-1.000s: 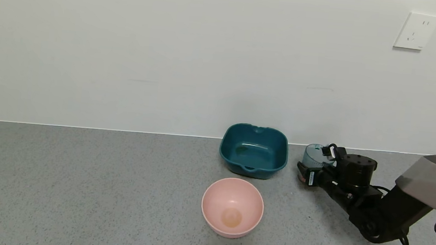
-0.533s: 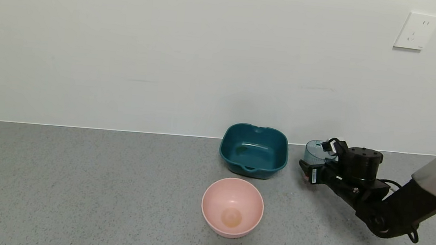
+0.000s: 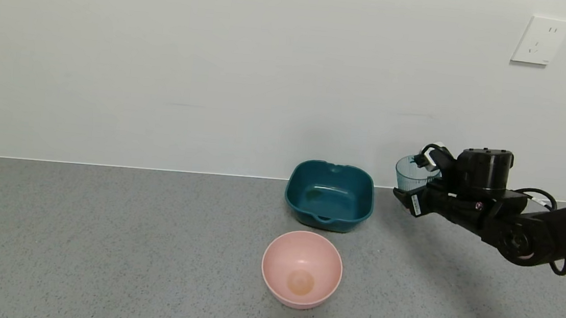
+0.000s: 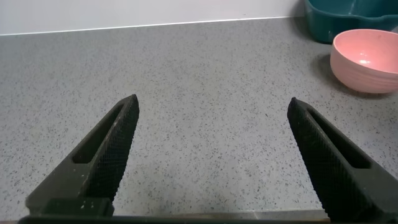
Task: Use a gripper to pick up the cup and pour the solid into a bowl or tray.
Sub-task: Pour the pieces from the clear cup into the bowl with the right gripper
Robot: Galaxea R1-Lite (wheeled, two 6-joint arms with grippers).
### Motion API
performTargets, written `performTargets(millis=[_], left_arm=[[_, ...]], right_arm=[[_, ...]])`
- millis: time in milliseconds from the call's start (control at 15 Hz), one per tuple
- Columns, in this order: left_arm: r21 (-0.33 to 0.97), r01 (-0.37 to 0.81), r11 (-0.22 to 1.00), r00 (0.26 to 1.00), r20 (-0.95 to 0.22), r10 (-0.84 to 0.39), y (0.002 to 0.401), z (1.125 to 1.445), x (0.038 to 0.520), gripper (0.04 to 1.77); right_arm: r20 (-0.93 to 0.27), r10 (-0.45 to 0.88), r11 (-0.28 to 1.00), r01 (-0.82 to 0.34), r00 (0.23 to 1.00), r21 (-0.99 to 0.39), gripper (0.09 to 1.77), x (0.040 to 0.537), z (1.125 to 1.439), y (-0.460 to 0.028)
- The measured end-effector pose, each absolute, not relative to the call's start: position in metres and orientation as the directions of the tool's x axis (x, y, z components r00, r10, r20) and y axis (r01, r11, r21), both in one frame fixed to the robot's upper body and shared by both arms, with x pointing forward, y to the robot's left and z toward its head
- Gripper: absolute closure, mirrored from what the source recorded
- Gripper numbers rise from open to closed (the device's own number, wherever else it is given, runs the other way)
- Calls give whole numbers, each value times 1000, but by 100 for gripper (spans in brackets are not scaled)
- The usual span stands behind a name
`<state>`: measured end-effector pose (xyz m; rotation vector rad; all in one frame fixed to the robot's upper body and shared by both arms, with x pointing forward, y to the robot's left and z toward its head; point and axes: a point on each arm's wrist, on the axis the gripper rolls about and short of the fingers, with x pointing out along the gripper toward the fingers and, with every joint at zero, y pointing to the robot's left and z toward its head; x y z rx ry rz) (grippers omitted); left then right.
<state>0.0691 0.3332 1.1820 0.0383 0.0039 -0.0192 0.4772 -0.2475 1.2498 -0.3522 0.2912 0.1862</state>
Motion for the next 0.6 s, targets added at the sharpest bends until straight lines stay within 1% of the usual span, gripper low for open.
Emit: performTargets(millis=[133, 333, 600], left_arm=[[38, 20, 999, 1000, -4, -20, 333, 1182, 69, 9], [38, 19, 999, 1000, -4, -19, 333, 1182, 69, 9], [38, 20, 999, 1000, -4, -20, 333, 1182, 69, 9]], right_arm=[[-286, 99, 893, -212, 953, -397, 49, 482, 1272, -245], [-265, 79, 839, -207, 961, -503, 49, 490, 1292, -241], [-326, 27, 765, -230, 945, -601, 49, 505, 1292, -238]])
